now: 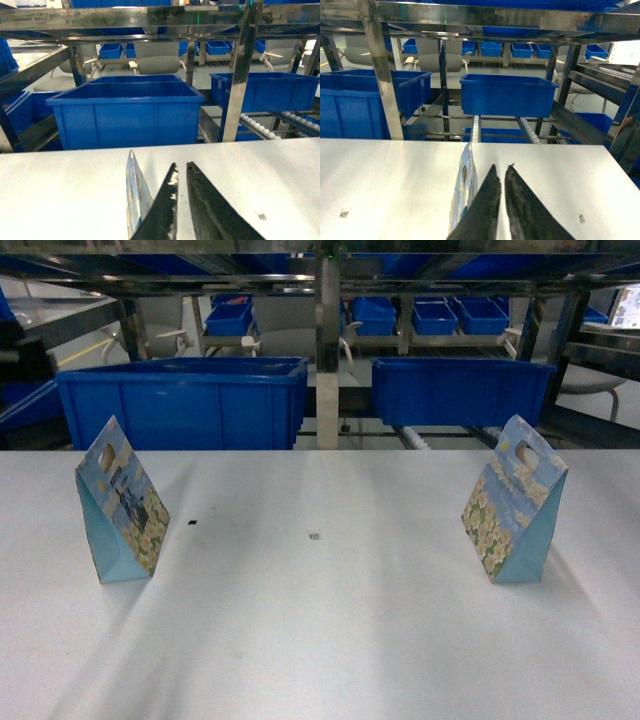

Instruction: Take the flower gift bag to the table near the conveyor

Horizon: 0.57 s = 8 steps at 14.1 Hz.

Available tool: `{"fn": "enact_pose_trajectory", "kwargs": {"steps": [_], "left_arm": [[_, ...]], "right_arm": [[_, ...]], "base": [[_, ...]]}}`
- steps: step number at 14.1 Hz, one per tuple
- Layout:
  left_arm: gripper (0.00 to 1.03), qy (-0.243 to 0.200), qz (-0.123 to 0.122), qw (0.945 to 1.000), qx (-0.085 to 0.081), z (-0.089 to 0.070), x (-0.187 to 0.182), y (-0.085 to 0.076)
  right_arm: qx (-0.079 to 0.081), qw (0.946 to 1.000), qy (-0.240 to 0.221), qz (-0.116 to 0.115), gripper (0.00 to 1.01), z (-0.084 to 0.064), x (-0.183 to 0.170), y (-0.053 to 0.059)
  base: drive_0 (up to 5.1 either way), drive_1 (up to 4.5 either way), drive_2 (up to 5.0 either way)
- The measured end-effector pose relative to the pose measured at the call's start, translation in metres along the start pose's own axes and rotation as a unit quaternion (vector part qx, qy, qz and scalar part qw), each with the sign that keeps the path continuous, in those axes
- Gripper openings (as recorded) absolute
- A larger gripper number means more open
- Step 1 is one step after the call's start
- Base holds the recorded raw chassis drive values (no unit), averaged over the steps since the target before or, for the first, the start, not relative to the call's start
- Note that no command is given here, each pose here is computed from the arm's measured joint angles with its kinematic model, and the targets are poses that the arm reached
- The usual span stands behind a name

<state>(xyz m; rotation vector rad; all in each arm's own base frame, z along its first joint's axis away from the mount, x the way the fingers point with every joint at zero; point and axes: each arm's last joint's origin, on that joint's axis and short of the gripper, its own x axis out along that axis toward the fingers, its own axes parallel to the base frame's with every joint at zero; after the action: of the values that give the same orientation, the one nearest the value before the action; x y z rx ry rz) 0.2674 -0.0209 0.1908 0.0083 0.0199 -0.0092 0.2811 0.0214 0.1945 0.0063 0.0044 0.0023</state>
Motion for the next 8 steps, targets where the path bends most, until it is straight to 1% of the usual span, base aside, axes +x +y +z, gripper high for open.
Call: {"fn": "enact_pose_trajectory", "kwargs": {"steps": [1,2,3,4,5,7,8], "left_arm": [[0.02,0.001,0.005,1.0000,-0.001,-0.005,-0.016,0.005],[0.02,-0.008,0.010,0.9999,-0.003,-0.005,-0.030,0.009],[0.02,-0.011,0.006,0.9999,-0.003,-0.007,-0.043,0.011],[0.02,-0.003,0.000,1.0000,-0.002,-0.013,-0.055,0.018],[0.02,0.000,0.011,0.9999,-0.003,-0.017,-0.066,0.021],[0.02,-0.005,0.004,1.0000,-0.003,-0.019,-0.083,0.020],[0.02,-0.024,0.004,0.9997,-0.003,-0.023,-0.091,0.020]], "right_arm": [[-0.003,1.0000,0.005,0.002,0.01,-0.006,-0.017,-0.003],[-0.002,1.0000,0.000,0.001,0.02,-0.008,-0.033,-0.006],[-0.002,1.0000,-0.002,-0.002,0.02,-0.010,-0.047,-0.010],[-0.003,1.0000,0.002,0.008,0.02,-0.014,-0.060,-0.016],[-0.002,1.0000,0.006,-0.006,0.02,-0.018,-0.071,-0.022],[-0.002,1.0000,0.002,0.000,0.02,-0.020,-0.090,-0.021],[-0.002,0.9999,-0.015,0.000,0.02,-0.024,-0.099,-0.021]], "base": [[0.0,0.00,0.0],[0.0,0.00,0.0],[0.0,0.00,0.0],[0.0,0.00,0.0],[0.0,0.00,0.0],[0.0,0.00,0.0],[0.0,0.00,0.0]]}}
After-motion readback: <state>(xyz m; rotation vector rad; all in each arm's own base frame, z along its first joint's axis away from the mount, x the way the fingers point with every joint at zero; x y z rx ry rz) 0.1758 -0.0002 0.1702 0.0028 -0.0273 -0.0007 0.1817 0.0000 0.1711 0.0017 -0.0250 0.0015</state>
